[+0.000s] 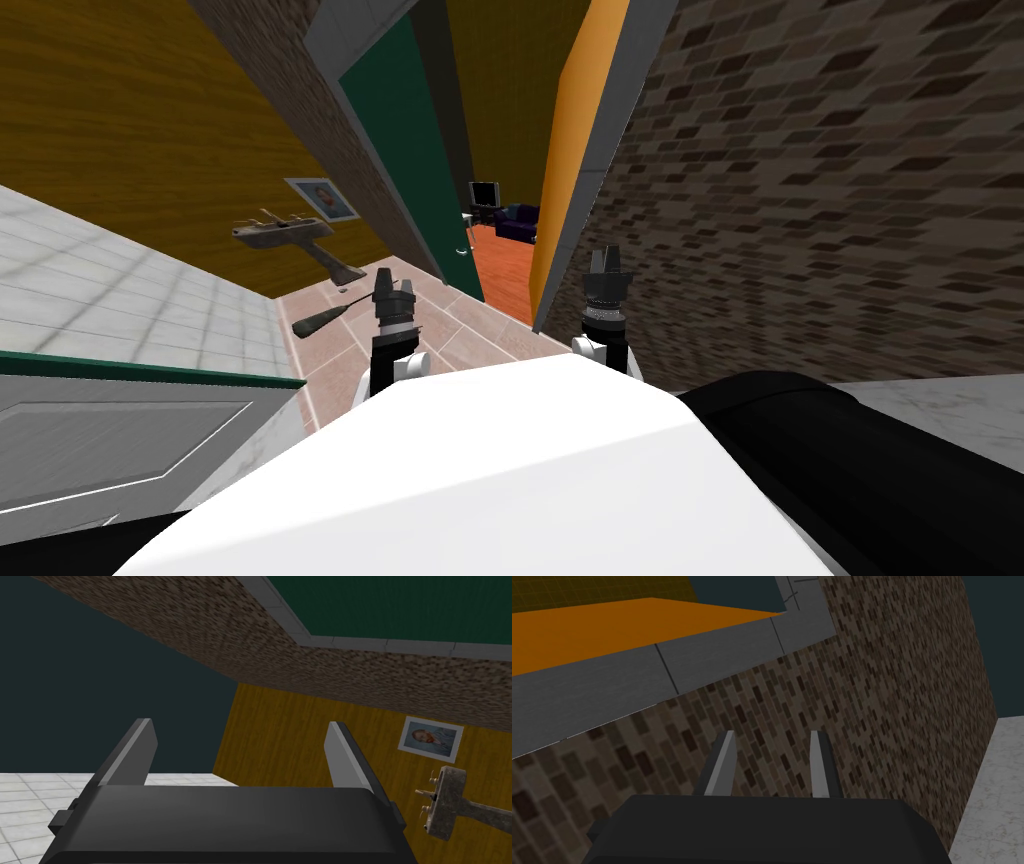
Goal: Push the door open
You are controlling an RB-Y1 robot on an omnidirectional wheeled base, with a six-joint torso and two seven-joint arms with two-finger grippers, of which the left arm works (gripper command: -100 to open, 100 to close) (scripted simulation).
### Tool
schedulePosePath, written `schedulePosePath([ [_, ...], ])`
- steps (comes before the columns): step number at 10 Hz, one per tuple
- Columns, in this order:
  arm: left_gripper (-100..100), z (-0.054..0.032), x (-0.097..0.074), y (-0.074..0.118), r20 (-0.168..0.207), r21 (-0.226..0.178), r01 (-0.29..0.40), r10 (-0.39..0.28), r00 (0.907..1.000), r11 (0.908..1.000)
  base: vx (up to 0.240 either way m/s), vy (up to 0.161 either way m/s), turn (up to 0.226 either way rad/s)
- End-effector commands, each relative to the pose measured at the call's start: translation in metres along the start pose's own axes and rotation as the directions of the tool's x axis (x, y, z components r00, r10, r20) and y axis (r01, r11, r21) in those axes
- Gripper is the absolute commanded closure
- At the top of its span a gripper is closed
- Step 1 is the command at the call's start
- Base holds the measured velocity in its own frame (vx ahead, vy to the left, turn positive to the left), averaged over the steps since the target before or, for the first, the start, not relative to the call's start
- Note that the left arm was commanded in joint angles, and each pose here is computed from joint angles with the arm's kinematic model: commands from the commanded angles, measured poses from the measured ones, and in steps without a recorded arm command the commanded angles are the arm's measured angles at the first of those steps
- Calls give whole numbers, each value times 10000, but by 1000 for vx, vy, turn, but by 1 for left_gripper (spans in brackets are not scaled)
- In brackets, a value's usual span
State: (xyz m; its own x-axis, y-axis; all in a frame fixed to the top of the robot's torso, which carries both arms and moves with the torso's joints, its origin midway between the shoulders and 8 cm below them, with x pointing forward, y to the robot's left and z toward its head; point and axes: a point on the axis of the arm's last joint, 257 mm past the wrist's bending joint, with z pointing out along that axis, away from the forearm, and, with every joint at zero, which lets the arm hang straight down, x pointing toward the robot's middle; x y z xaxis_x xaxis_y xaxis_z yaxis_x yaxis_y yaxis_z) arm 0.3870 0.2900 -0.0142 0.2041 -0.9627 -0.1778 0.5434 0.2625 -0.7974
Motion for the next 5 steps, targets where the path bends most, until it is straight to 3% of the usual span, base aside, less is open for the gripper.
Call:
schedulePosePath([
  [1,-100,-8,31,85,-91,-91,37,-38,10000,10000,91,53,-46],
  [5,-100,-36,122,352,-358,-384,138,-151,9992,9992,108,78,-62],
])
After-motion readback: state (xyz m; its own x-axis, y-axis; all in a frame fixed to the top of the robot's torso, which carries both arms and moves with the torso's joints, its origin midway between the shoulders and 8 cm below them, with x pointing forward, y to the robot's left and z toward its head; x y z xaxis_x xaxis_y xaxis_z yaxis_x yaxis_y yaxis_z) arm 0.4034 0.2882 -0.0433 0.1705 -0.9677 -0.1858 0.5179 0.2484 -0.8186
